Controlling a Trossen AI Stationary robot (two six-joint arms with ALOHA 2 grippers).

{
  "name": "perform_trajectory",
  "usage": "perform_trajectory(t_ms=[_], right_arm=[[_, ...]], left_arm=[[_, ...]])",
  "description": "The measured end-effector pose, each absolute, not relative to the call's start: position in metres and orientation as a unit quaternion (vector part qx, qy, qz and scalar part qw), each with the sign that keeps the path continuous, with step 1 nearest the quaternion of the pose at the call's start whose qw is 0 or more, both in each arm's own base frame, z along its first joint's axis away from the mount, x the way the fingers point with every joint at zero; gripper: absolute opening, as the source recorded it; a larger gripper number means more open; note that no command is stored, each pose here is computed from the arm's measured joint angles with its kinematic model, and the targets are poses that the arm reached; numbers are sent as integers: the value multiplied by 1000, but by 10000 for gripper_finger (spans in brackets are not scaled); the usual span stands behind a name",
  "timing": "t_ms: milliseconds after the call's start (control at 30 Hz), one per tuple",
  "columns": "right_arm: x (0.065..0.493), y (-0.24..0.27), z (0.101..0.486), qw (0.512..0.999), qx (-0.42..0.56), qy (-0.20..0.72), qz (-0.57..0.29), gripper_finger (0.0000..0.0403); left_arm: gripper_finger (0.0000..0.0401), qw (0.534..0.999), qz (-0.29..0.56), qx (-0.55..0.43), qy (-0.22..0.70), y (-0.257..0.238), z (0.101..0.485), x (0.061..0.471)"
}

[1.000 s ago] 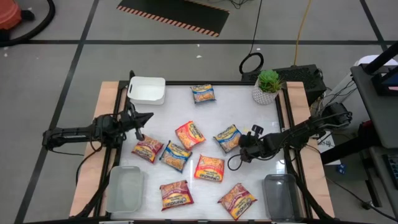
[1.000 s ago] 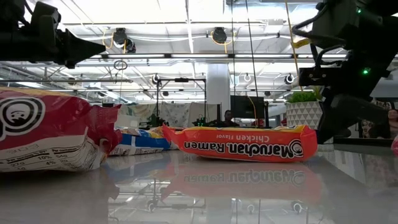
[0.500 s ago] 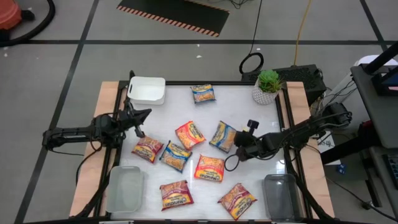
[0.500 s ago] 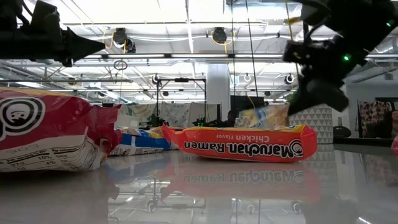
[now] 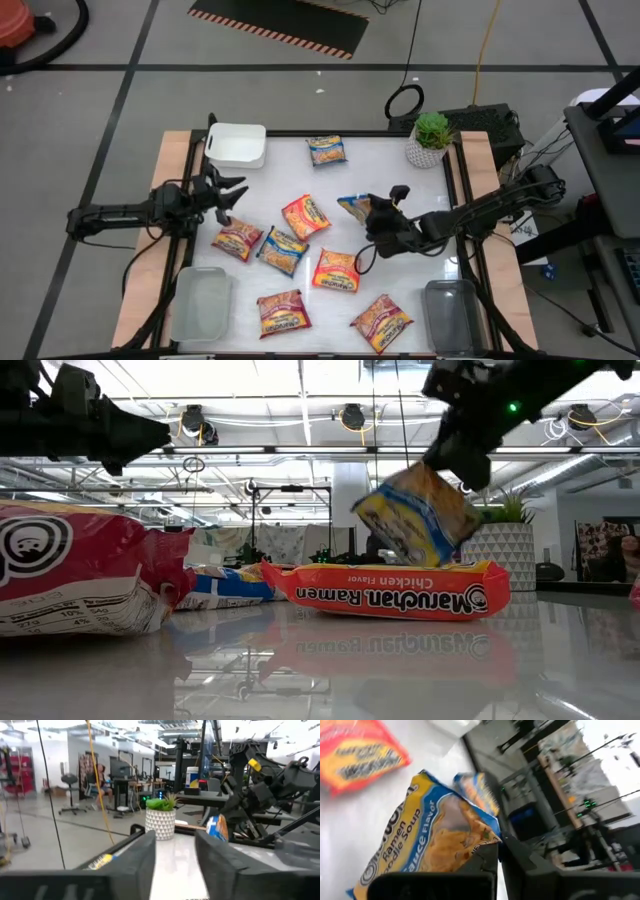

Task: Sort Maruchan noodles
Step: Put the middle right blue noodle pack into the black bin

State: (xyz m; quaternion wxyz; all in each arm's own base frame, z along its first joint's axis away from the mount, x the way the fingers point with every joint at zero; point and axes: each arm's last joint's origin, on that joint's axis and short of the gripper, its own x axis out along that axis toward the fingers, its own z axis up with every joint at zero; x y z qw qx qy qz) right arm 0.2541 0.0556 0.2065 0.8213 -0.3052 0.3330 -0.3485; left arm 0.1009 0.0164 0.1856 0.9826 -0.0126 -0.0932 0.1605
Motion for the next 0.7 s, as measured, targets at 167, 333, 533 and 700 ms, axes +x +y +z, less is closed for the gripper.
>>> perform_trajectory(t_ms=[167, 333, 533, 700], right_arm=[[264, 58, 220, 815, -338, 301, -361, 0], [273, 61, 233, 823, -349, 264, -362, 0], [280, 63, 257, 823, -351, 207, -395, 0], [281, 65, 274, 833, -340, 160, -405, 0]], left_arm=[[208, 984, 158, -47, -72, 17, 181, 106], [222, 987, 134, -57, -62, 12, 180, 110], [223, 993, 86, -37, -74, 0, 183, 116], [223, 995, 51, -12, -86, -10, 186, 120]])
